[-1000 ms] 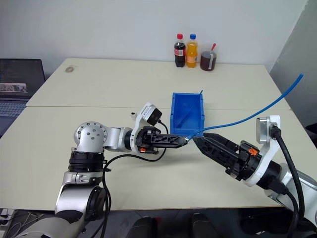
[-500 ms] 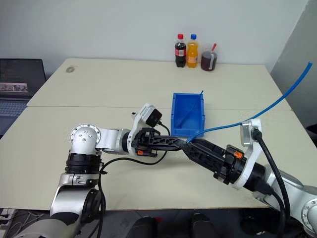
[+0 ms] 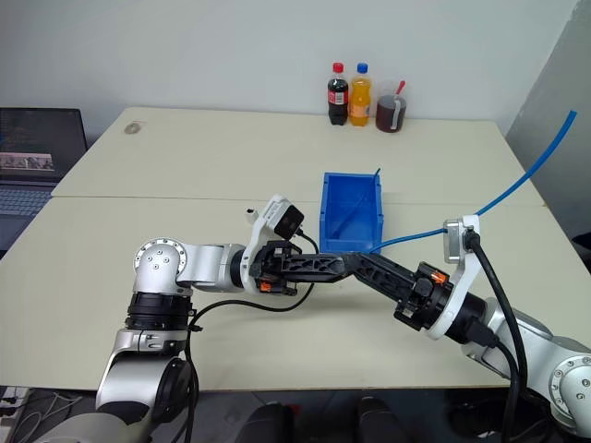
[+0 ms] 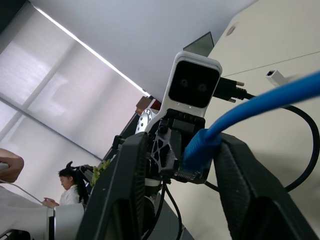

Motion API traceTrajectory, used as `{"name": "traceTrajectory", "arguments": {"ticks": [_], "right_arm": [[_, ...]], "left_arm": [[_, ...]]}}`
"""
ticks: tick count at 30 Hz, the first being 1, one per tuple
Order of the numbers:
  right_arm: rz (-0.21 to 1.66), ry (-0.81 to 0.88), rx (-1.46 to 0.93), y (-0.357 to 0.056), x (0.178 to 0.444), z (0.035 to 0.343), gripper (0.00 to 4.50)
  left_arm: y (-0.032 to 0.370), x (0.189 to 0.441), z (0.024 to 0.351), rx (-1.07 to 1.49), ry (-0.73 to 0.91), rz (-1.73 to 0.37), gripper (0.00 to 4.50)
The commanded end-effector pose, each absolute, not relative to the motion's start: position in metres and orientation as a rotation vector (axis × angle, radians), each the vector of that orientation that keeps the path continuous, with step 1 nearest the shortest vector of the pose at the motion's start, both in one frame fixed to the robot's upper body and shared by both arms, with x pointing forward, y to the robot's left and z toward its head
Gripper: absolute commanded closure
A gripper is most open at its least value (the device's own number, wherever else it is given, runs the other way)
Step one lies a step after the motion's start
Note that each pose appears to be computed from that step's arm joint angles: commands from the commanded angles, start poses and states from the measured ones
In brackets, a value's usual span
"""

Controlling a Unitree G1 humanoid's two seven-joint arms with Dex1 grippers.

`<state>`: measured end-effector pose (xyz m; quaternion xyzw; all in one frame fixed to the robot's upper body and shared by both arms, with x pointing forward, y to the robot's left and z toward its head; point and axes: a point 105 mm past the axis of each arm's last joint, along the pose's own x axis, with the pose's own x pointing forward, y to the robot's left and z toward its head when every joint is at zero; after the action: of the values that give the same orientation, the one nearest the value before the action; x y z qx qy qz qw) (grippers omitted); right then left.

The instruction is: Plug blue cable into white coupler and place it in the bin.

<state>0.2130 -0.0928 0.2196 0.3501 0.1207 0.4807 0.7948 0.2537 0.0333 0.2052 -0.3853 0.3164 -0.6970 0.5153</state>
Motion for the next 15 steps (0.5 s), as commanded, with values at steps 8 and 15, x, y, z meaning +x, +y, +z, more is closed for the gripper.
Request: {"name": "traceTrajectory", "arguments": {"ticks": [8, 15], "right_arm": [[1.11, 0.259, 0.741, -0.09, 0.207, 0.226, 4.32], [1.088, 0.256, 0.698, -0.094, 0.218, 0.23, 4.32]], "left_arm": [[0.032, 0.255, 0.213, -0.938, 0.673, -1.642, 4.26], [0.046, 0.27, 0.218, -0.879, 0.561, -1.57, 2.6]]}}
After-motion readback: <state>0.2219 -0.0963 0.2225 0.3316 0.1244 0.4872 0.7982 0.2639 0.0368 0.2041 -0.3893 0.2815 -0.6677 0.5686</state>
